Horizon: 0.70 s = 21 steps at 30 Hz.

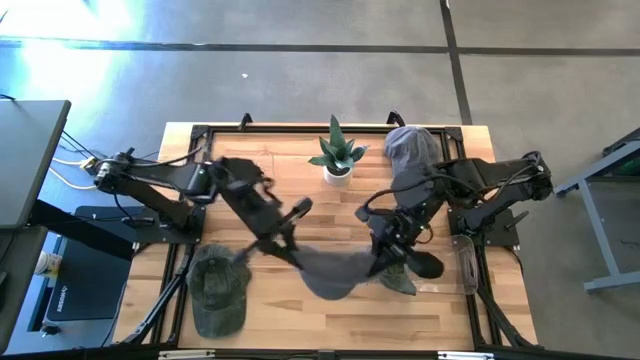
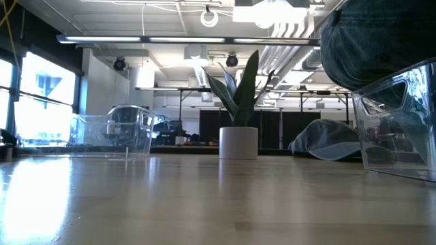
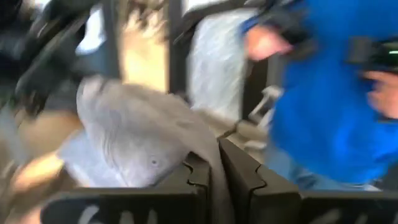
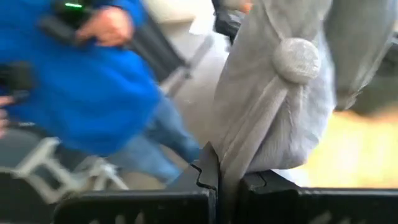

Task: Pick & Place hat
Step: Put the left gray cap into the left transparent bin

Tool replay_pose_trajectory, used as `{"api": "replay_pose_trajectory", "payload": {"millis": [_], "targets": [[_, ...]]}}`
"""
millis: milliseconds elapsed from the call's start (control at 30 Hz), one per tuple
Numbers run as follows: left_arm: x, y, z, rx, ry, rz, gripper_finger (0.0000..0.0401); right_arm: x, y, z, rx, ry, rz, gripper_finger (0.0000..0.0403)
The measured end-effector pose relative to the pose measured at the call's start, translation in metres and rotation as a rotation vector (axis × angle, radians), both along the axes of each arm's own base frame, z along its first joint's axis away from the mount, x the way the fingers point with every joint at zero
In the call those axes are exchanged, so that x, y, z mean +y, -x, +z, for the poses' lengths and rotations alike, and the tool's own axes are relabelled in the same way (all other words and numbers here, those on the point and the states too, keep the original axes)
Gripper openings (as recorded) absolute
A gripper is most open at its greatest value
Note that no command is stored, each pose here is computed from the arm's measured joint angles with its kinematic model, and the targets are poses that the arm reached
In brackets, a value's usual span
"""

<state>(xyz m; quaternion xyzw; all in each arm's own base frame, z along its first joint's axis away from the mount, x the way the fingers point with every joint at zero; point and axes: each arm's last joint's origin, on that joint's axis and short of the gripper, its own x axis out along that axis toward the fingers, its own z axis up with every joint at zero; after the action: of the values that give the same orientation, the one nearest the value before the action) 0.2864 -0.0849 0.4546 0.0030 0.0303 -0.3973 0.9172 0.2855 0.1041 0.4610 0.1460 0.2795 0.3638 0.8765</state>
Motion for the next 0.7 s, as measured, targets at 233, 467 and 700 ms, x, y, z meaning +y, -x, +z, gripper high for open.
{"api": "replay_pose_trajectory", "payload": {"millis": [233, 467, 700], "targets": [[0.005, 0.004, 0.014, -0.108, 0.040, -0.050, 0.0006, 0.003, -0.006, 0.020, -0.140, -0.140, 0.010, 0.0018], [0.006, 0.004, 0.014, -0.079, 0.061, -0.017, 0.0003, -0.009, -0.009, 0.021, -0.069, -0.222, -0.008, 0.0100], [0.006, 0.004, 0.020, -0.146, 0.076, -0.013, 0.0003, -0.015, -0.017, 0.009, -0.122, -0.068, -0.036, 0.0236]]}}
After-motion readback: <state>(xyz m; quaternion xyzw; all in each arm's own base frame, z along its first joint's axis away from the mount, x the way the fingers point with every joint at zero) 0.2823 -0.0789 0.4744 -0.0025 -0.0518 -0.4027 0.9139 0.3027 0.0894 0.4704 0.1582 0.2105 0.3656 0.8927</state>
